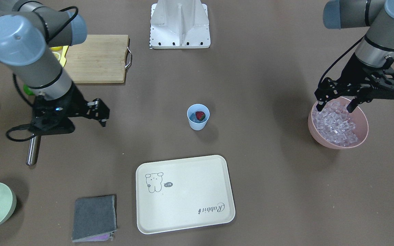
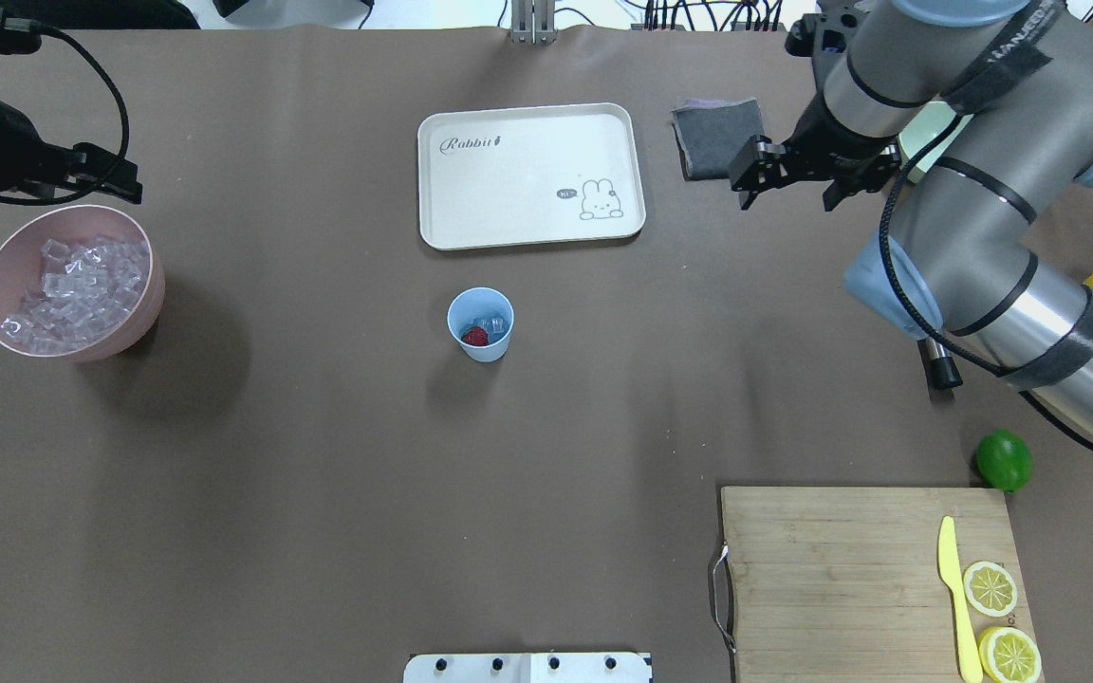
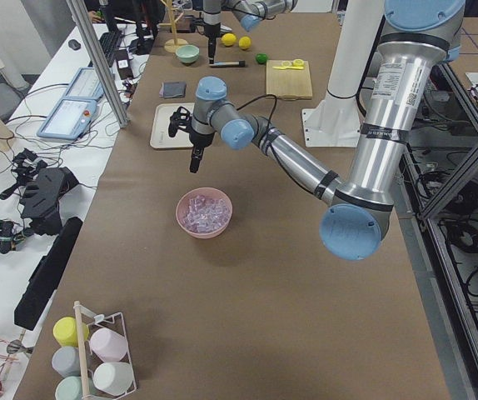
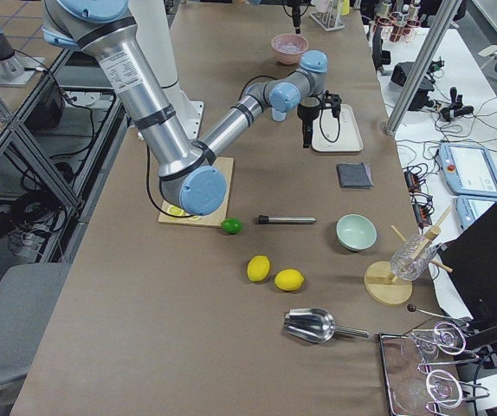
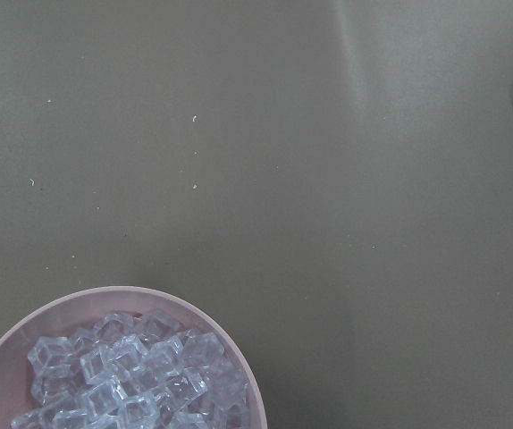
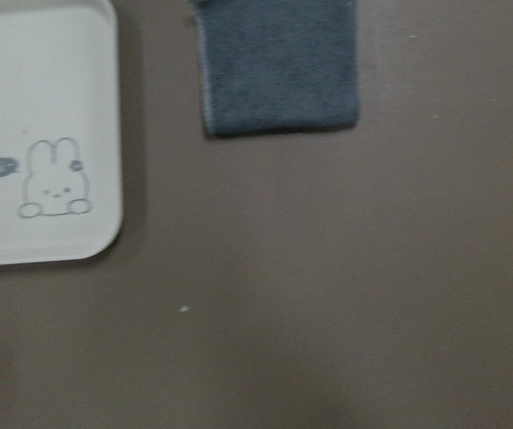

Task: Mash ice and strawberries in cup
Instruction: 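Move the right gripper over the steel muddler, then grasp the steel muddler upright with the right gripper and lift it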

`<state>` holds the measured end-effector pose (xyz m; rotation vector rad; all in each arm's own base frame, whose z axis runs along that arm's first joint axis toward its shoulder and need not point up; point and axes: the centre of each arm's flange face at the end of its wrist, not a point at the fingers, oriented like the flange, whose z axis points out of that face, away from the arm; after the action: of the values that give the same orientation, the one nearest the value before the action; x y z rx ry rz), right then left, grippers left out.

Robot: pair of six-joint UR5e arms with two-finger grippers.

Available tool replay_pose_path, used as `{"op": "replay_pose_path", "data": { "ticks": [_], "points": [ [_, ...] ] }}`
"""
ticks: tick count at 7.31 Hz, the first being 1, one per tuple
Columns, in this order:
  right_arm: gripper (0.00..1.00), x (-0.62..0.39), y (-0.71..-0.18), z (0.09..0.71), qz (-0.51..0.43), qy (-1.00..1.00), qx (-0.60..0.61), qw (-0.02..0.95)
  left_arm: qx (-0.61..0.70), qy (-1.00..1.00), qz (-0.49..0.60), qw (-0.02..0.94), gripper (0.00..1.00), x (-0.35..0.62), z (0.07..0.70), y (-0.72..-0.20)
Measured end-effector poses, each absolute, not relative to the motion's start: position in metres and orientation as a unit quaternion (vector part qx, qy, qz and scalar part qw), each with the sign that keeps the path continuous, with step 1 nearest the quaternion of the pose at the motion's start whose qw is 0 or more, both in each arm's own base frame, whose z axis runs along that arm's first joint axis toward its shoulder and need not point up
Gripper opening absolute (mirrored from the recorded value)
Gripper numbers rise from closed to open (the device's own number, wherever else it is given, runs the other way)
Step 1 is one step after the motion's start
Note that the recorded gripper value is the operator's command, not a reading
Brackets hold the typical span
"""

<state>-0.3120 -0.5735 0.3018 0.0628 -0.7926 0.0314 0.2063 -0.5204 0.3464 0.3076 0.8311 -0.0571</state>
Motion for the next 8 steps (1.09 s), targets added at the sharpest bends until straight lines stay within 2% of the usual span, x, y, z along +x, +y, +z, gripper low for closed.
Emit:
{"op": "replay_pose_path", "data": {
  "ticks": [5, 8],
  "points": [
    [1.00, -0.272, -0.575, 0.480, -0.001, -0.365, 0.026, 0.931, 0.165, 0.409, -0.024, 0.897, 0.97, 0.204, 0.328, -0.517],
    [1.00, -0.277, -0.578, 0.538, -0.004, -0.364, 0.027, 0.931, 0.169, 0.411, -0.023, 0.896, 0.97, 0.203, 0.324, -0.516]
  ]
}}
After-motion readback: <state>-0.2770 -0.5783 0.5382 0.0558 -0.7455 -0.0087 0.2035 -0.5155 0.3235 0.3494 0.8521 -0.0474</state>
